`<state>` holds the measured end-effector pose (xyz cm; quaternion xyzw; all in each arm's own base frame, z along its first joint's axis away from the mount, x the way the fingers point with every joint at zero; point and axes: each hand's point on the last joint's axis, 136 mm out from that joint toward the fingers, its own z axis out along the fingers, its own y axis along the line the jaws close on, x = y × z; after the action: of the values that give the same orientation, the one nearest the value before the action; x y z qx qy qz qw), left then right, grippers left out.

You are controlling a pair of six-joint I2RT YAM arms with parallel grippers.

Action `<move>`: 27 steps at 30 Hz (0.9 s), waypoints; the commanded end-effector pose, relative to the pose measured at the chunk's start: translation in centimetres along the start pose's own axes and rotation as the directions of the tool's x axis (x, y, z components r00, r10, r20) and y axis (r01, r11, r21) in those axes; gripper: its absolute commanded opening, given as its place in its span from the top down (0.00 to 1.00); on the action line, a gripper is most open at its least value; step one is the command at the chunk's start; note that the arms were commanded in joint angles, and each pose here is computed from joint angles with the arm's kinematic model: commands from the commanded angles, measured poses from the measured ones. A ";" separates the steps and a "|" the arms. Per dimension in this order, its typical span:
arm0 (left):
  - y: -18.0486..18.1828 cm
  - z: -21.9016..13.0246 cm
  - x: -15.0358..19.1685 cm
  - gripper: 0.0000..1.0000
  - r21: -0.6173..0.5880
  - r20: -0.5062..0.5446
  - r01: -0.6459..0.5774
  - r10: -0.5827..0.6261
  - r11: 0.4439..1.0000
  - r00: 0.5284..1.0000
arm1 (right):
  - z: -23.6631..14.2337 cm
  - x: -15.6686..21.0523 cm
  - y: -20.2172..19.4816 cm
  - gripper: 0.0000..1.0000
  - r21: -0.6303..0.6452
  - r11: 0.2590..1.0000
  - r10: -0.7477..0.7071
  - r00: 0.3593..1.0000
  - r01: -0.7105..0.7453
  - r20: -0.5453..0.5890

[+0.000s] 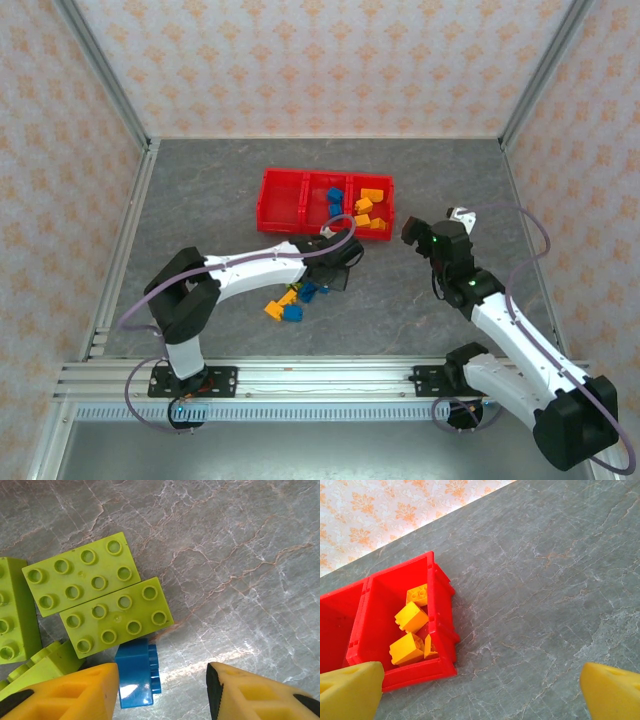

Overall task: Sort the legos into containers by color
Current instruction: Pick up the lego from the middle-left of the table.

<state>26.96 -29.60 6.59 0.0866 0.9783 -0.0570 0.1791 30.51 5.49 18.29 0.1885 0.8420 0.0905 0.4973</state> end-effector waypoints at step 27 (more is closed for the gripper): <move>1.8 3.7 3.3 0.65 -0.092 -0.099 -0.028 0.018 0.995 0.995 | 0.2 0.4 -1.2 0.00 0.056 0.998 0.000 1.000 0.000 -0.003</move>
<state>26.10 -28.30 3.23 0.0878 0.9847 -0.0202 0.1489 30.56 5.37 17.58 0.1891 0.8479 0.0806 0.4886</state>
